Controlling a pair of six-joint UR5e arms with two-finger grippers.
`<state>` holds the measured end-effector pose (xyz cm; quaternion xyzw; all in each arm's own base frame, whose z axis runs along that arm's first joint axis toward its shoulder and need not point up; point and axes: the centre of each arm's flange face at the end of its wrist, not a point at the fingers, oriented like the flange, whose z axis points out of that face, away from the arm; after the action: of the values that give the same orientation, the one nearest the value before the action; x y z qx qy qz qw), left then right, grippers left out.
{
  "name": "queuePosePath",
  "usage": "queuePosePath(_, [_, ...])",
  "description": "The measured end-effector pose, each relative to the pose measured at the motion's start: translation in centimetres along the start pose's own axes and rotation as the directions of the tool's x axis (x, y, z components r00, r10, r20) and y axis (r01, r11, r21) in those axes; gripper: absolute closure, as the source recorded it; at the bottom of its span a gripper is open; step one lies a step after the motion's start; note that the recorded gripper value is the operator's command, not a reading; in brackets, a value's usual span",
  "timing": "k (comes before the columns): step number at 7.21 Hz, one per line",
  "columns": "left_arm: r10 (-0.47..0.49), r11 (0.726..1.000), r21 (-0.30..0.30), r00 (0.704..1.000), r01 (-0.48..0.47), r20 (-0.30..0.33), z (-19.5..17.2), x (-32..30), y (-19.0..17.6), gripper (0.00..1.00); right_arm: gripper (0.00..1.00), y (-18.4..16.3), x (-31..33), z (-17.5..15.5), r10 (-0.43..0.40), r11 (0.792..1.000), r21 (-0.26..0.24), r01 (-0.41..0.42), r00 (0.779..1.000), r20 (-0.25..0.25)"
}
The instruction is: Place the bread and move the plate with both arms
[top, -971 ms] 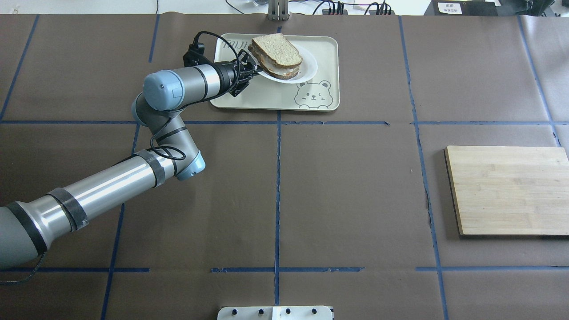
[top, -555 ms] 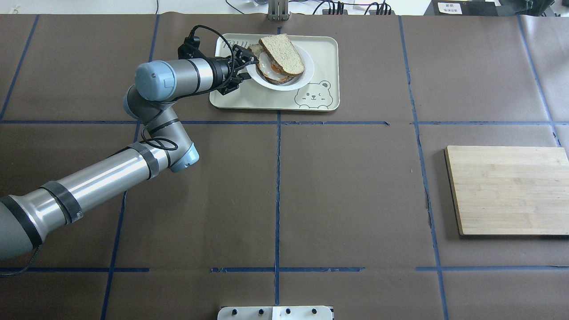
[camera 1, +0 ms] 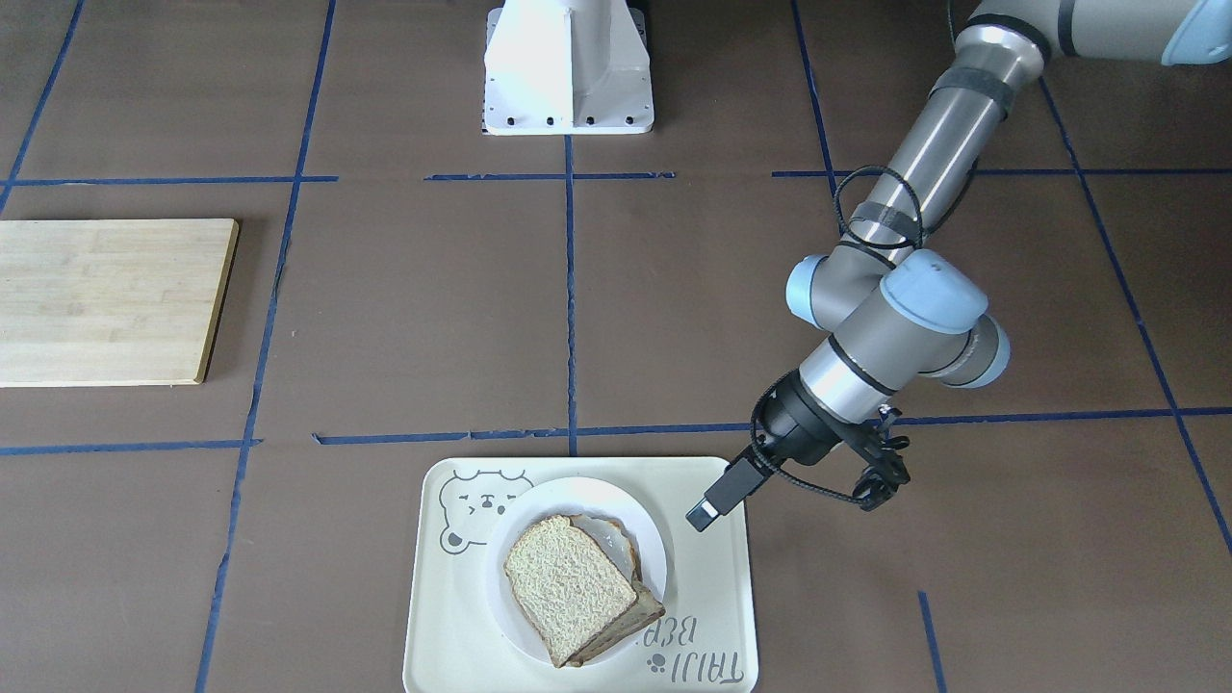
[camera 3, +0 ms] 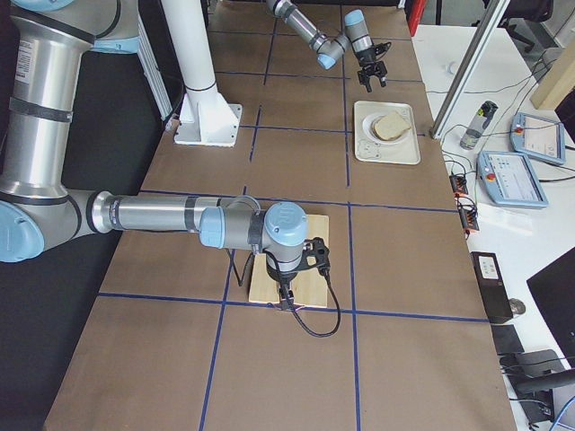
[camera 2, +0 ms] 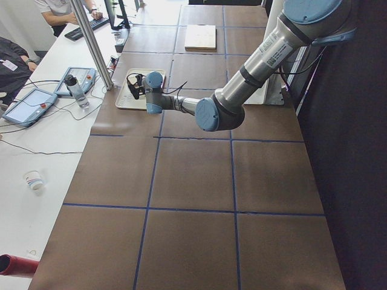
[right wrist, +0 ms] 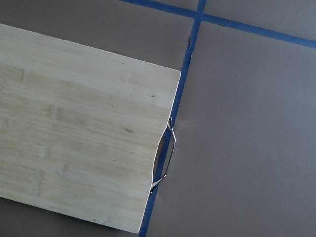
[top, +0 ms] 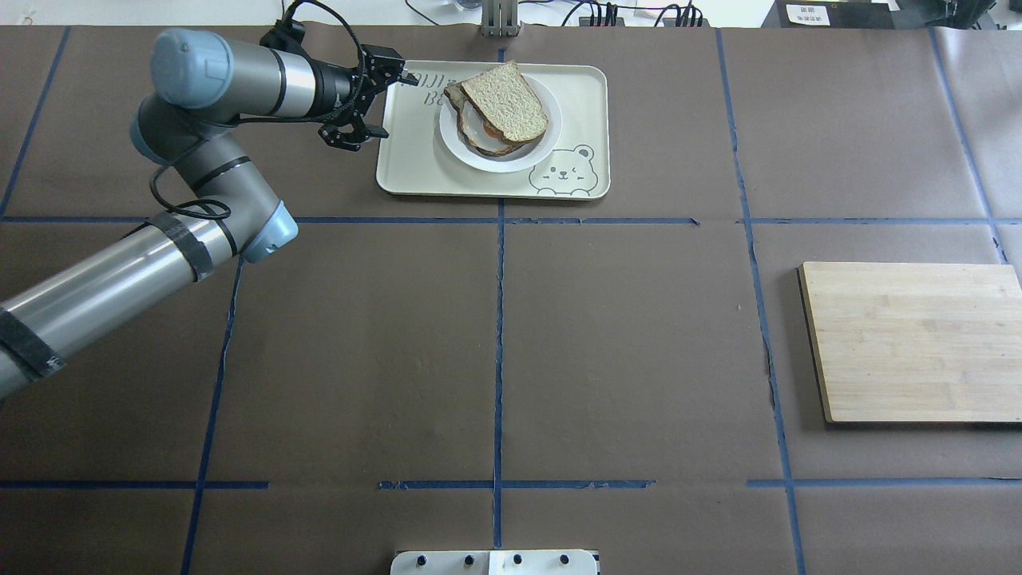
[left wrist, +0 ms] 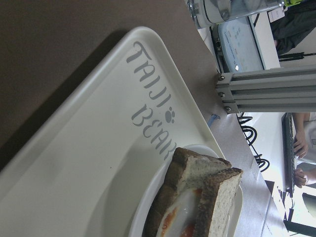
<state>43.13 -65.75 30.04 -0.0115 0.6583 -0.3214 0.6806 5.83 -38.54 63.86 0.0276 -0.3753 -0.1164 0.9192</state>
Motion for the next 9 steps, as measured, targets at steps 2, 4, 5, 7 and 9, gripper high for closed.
queuePosePath(2, [0.195, 0.981, -0.017, 0.966, -0.195, 0.172, -5.5, 0.8, 1.8, 0.0, 0.0, 0.0, -0.1, 0.0, 0.0, 1.0, 0.002, 0.0, 1.0, 0.006])
queuePosePath(4, [0.458, 0.887, -0.112, 0.823, -0.448, 0.337, -10.8, -0.7, 3.8, 0.0, 0.0, 0.0, -0.1, 0.0, 0.0, 1.0, 0.002, 0.0, 1.0, 0.006])
queuePosePath(5, [0.583, 0.807, -0.194, 0.706, -0.557, 0.402, -13.7, -1.1, 4.2, 0.0, 0.0, 0.0, -0.1, 0.0, 0.0, 1.0, 0.002, 0.0, 1.0, 0.006])
queuePosePath(7, [0.77, 0.621, -0.379, 0.447, -0.686, 0.455, -21.1, -4.0, 2.0, 0.0, 0.01, -0.1, -0.1, 0.0, -0.001, 1.0, 0.002, 0.001, 1.0, 0.006])
queuePosePath(9, [0.845, 0.515, -0.489, 0.322, -0.704, 0.428, -29.6, -10.3, -3.2, 0.0, 0.01, 0.0, 0.0, 0.0, -0.003, 1.0, 0.002, 0.003, 1.0, 0.004])
